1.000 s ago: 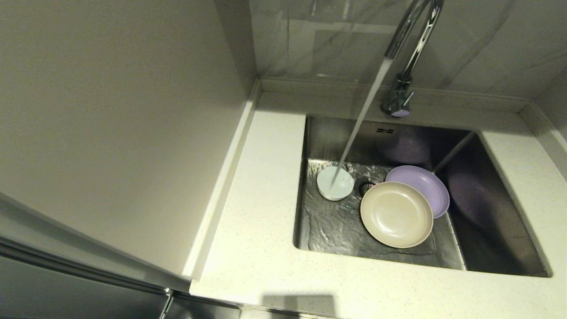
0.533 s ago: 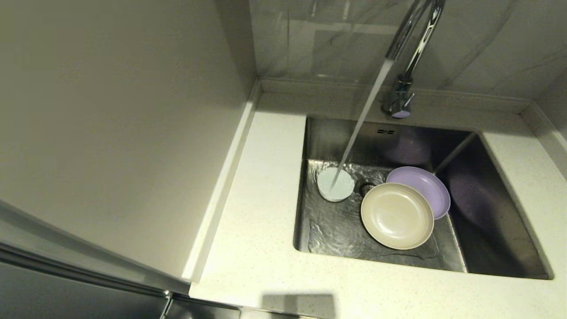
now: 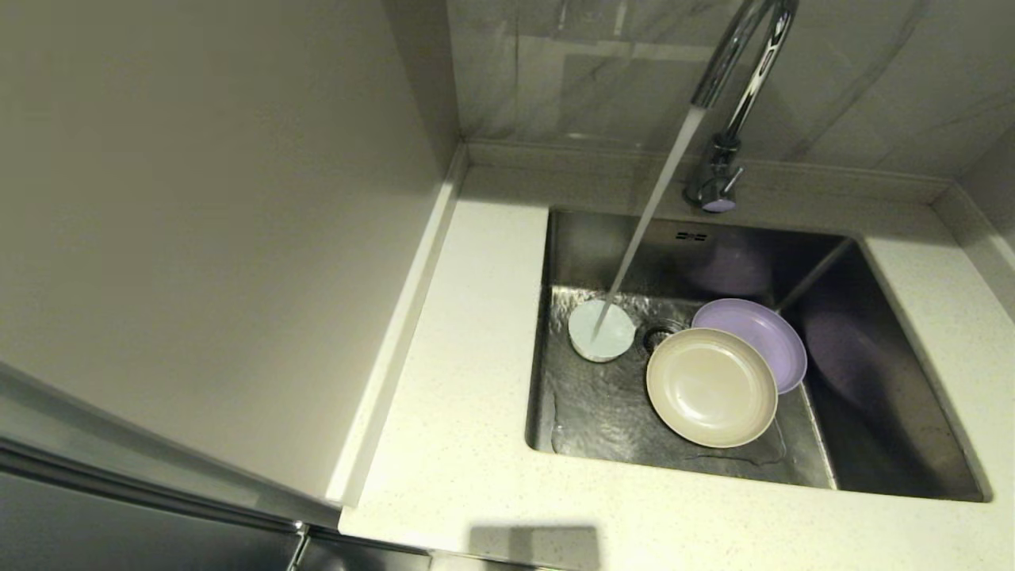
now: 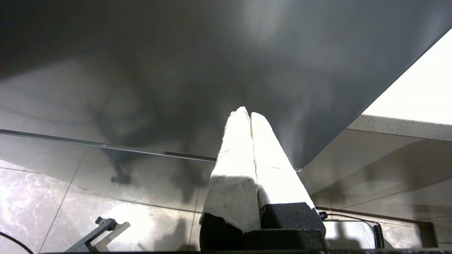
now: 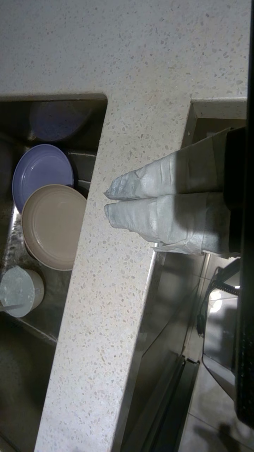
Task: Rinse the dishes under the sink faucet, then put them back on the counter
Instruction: Wait for the water to rinse the bowl
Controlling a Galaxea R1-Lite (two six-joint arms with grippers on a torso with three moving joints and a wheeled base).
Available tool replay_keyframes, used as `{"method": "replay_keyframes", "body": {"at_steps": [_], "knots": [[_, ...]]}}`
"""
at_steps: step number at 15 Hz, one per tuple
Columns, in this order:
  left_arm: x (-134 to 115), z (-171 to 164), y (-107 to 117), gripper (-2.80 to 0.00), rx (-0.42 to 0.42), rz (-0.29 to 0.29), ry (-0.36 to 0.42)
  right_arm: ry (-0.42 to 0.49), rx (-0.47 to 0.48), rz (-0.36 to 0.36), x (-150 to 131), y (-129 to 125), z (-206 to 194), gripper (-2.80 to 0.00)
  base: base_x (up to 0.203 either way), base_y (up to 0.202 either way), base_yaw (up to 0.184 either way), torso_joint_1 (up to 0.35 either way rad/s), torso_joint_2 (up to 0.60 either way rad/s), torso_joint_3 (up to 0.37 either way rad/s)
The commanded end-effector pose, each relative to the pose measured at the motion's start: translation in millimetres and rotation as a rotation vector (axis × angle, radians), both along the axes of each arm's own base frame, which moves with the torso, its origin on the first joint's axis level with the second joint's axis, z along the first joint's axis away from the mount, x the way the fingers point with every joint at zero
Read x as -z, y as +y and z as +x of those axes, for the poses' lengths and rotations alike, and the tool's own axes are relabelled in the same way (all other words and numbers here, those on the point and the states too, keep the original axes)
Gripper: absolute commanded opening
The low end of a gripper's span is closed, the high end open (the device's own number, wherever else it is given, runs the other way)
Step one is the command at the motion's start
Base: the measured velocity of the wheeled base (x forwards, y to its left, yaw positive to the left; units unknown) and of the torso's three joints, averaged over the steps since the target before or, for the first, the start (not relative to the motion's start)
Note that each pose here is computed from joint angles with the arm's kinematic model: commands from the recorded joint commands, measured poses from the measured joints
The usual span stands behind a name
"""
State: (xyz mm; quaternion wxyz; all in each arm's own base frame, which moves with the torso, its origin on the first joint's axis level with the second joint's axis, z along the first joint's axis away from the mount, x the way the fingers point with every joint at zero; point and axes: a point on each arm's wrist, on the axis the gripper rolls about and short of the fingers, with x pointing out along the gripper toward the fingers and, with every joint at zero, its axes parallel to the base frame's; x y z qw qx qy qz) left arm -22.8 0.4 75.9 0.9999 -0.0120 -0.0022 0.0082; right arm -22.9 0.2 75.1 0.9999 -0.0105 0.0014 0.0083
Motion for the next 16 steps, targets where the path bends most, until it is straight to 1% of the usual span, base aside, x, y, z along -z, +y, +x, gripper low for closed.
{"method": "replay_keyframes", "body": {"at_steps": [1, 16], "knots": [[0.0, -0.1, 0.0, -2.80, 0.000, -0.001, -0.002, 0.002, -0.002, 0.000, 0.1, 0.0, 0.1, -2.80, 0.000, 0.000, 0.000, 0.000, 0.00, 0.000], [0.0, -0.1, 0.0, -2.80, 0.000, -0.001, -0.002, 0.002, -0.002, 0.000, 0.1, 0.0, 0.1, -2.80, 0.000, 0.000, 0.000, 0.000, 0.00, 0.000]]}}
